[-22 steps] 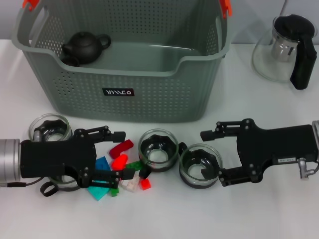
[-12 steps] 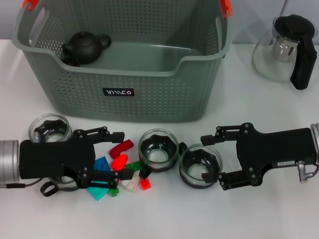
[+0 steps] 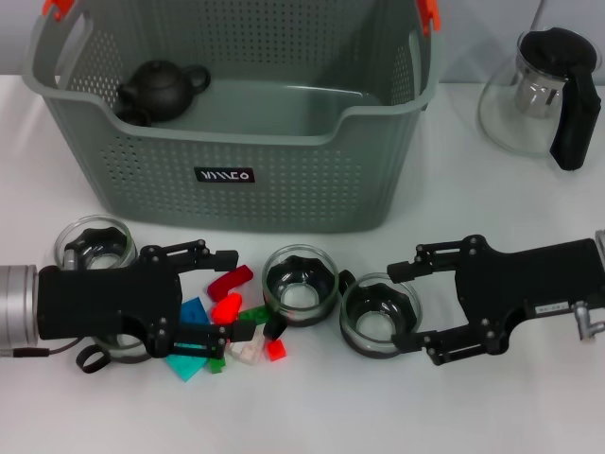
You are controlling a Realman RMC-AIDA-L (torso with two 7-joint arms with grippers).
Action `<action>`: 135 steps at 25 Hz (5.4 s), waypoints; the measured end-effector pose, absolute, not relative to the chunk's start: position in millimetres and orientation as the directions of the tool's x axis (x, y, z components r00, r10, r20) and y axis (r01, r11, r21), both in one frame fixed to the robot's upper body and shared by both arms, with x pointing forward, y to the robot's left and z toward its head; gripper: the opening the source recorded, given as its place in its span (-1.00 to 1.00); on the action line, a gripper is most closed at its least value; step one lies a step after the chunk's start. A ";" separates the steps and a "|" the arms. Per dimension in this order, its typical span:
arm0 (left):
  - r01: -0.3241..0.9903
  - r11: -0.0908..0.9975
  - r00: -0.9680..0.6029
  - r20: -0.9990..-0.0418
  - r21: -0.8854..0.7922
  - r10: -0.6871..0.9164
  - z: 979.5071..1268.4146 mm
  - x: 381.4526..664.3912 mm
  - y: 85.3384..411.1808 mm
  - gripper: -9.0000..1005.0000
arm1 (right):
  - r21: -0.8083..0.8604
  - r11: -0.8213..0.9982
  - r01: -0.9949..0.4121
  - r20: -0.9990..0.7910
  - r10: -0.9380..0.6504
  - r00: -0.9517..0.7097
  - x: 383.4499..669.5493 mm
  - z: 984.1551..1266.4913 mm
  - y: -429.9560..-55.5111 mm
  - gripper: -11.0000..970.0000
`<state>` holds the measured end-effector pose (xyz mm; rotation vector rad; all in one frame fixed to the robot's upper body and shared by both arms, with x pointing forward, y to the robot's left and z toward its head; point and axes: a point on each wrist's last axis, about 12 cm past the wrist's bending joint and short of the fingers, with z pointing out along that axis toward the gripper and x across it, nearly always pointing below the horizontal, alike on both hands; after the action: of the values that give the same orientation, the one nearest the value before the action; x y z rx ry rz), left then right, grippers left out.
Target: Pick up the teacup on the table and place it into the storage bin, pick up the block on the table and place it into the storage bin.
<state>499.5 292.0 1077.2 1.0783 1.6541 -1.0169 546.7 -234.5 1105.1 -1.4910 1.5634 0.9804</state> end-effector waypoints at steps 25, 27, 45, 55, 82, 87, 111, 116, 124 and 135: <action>0.939 0.297 -0.237 -0.952 -0.173 0.195 1074.1 496.9 289.5 0.80 | 0.093 -0.074 -0.993 -0.683 -0.731 -0.010 571.6 1119.9 -176.2 0.54; 0.939 0.297 -0.237 -0.952 -0.173 0.195 1073.9 496.8 289.5 0.80 | 0.089 -0.070 -0.994 -0.669 -0.743 -0.008 572.1 1117.6 -173.7 0.52; 0.939 0.300 -0.233 -0.954 -0.170 0.188 1073.1 496.5 288.1 0.80 | 0.080 -0.061 -0.995 -0.529 -0.848 0.010 577.9 1113.4 -152.6 0.51; 0.934 0.313 -0.236 -0.954 -0.171 0.182 1071.4 496.1 287.3 0.80 | 0.047 -0.083 -0.995 -0.469 -0.882 0.051 579.9 1111.6 -140.8 0.51; 0.934 0.320 -0.225 -0.958 -0.161 0.175 1071.1 495.9 287.2 0.80 | 0.024 -0.077 -0.997 -0.404 -0.913 0.061 581.0 1108.4 -131.0 -0.16; 0.932 0.324 -0.225 -0.958 -0.160 0.175 1070.7 495.6 287.7 0.80 | 0.030 -0.066 -0.997 -0.402 -0.914 0.048 581.7 1110.3 -129.2 -0.62; 0.931 0.327 -0.224 -0.961 -0.162 0.162 1071.2 493.4 289.7 0.80 | 0.188 -0.083 -0.979 -0.556 -0.830 -0.037 560.9 1214.4 -146.0 -0.85; 0.931 0.330 -0.220 -0.962 -0.158 0.161 1071.6 493.9 290.1 0.80 | 0.050 -0.070 -0.996 -0.667 -0.745 0.019 566.1 1265.4 -141.9 -0.85; 0.932 0.327 -0.216 -0.963 -0.154 0.161 1072.5 495.2 289.6 0.80 | -0.137 0.106 -0.985 -0.784 -0.619 0.042 602.9 1293.0 -117.8 -0.85; 0.935 0.325 -0.206 -0.964 -0.143 0.167 1072.3 496.4 287.6 0.80 | -0.212 0.401 -0.891 -0.848 -0.529 -0.037 675.0 1252.2 -96.1 -0.85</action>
<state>496.4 287.6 1072.3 1.0177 1.6201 -0.9925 675.0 -96.1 1252.2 -1.2552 1.7011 0.4731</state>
